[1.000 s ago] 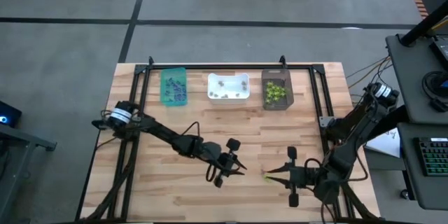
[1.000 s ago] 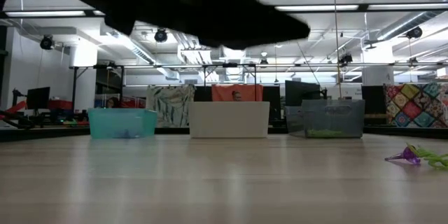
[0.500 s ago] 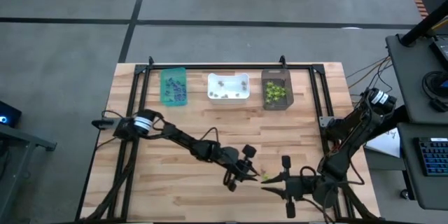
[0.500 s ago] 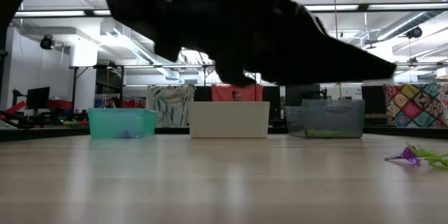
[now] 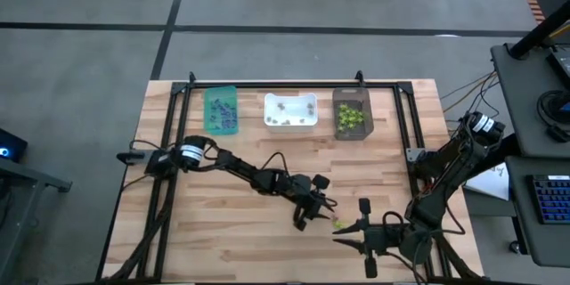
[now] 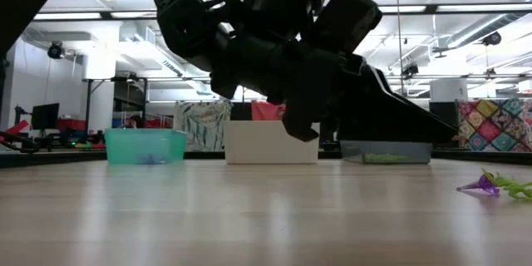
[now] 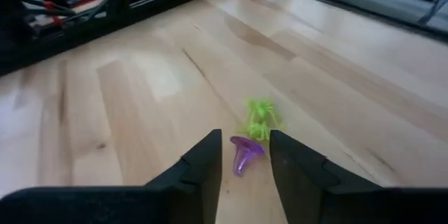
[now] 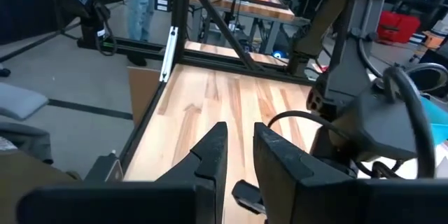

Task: Sort Halloween decoration
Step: Put the purple witch toy into the light blue bin

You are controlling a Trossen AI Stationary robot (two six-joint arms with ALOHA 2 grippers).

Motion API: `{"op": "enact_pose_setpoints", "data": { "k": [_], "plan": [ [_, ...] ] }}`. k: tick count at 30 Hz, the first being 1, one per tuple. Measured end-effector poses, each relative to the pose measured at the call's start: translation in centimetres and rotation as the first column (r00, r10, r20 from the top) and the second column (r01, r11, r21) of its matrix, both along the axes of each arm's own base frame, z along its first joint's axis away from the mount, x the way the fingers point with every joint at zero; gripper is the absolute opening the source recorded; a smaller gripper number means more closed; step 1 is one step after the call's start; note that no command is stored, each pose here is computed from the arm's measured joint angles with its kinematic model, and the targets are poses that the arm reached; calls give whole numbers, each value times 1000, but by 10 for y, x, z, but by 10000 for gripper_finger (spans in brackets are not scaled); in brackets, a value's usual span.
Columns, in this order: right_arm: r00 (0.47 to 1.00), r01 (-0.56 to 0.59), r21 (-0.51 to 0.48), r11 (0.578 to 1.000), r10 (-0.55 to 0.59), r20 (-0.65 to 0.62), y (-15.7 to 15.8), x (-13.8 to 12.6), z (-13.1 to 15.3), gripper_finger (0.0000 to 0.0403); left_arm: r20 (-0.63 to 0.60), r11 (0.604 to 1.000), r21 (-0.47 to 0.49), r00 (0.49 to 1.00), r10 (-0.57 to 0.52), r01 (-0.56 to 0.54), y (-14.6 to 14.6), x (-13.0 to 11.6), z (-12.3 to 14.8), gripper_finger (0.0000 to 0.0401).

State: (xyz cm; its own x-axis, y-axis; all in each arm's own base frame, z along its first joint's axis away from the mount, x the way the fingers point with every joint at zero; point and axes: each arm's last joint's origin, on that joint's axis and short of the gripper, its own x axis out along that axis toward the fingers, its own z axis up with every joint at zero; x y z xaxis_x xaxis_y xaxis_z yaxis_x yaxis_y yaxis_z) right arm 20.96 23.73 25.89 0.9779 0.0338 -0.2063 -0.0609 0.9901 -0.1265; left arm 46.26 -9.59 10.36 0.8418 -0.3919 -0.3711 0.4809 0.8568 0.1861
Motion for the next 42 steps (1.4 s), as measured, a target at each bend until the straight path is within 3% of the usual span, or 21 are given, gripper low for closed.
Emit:
{"op": "enact_pose_setpoints", "data": {
  "k": [5,13,27,42],
  "plan": [
    [1000,0,-5,1000,0,-1,0,0,0,59,-4,998,-44,999,-43,43,2,4,0,153],
    [1000,0,-7,1000,0,-2,0,0,-1,59,-4,998,4,998,-66,66,1,11,-17,221],
    [1000,10,5,1000,-10,-12,-2,-1,-5,59,8,999,8,999,-44,44,13,24,-23,214],
    [1000,17,16,1000,-16,-10,-2,-1,-6,59,-26,993,-54,994,-109,108,10,29,-40,211]
  ]
}}
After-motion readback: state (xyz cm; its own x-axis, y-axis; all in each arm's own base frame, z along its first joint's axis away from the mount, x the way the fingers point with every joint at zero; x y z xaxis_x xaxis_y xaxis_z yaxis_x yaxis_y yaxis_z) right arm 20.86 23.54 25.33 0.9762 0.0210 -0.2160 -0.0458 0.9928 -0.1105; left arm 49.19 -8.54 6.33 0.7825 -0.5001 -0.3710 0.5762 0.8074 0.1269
